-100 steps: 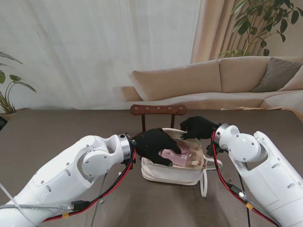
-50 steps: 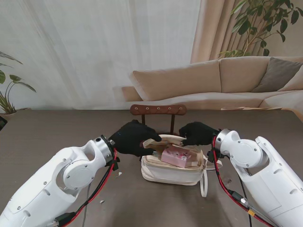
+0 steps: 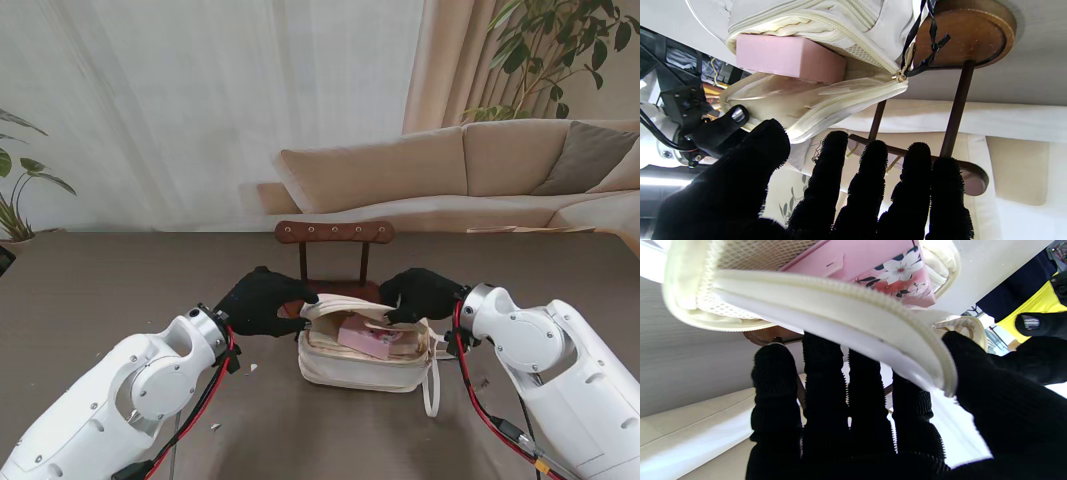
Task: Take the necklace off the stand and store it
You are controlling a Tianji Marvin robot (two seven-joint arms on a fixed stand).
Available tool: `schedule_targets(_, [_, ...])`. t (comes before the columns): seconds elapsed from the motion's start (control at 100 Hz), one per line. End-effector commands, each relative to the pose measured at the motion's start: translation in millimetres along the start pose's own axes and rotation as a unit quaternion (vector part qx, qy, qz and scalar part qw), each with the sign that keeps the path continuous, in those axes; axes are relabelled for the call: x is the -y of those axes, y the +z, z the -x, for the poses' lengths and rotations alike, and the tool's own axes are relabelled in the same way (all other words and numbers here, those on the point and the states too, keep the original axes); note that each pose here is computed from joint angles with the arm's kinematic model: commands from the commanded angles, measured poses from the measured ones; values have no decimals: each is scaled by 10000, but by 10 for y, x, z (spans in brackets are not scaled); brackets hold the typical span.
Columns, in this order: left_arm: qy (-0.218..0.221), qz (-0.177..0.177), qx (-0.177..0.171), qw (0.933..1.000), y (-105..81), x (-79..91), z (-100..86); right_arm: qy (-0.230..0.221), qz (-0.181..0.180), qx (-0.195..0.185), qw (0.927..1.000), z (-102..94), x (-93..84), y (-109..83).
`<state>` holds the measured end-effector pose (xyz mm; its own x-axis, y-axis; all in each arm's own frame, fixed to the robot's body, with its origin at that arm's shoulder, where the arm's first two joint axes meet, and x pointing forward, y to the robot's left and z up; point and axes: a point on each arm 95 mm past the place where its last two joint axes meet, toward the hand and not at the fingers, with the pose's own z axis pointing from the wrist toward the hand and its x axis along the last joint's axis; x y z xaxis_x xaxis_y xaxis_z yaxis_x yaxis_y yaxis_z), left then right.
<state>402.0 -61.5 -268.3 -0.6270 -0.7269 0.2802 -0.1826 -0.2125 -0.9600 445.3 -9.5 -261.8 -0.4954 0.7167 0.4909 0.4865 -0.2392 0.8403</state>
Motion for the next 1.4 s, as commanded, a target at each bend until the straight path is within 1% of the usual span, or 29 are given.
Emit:
schedule_targets(0.0, [-128, 150, 67, 9998, -15, -101, 23, -12, -142, -108, 9998, -73, 43, 4])
schedule_targets(0.1, [-168, 177, 107, 9996, -30, -132, 44, 80, -174, -179, 9997, -116, 45, 18])
schedule_targets(0.25, [-186, 250, 154, 9994, -56, -170, 67, 531, -212, -159, 9982, -172, 86, 78])
schedule_targets(0.39, [-190, 294, 202, 9992, -88, -189, 94, 812, -197, -74, 9965, -212, 150, 146])
schedule_targets(0.52, [-159, 342, 244, 9990, -137, -187, 109, 882, -105, -20, 9960, -254, 205, 199])
schedule_targets(0.67, [-48, 403, 299, 9987, -200, -173, 129, 620, 47, 20, 9981, -314, 254, 267])
schedule_targets(0.84, [-68, 523, 466, 9975, -237, -195, 206, -6, 253, 8, 9997, -395, 333, 337])
schedule_targets(0.96, [-162, 709, 638, 9953, -260, -255, 261, -453, 268, -48, 9986, -418, 374, 338])
schedule_targets(1.09, [-201, 983, 859, 9912, -291, -340, 329, -796, 269, -119, 9964, -396, 398, 325])
schedule_targets(1.18, [-239, 1178, 1000, 9877, -291, -396, 376, -861, 221, -151, 9959, -372, 418, 308])
schedule_targets(1.29, [-168, 1497, 1154, 9818, -270, -441, 437, -882, 155, -171, 9958, -344, 448, 290])
schedule_targets(1.39, [-123, 1663, 1250, 9780, -222, -472, 497, -839, 127, -172, 9962, -326, 473, 282])
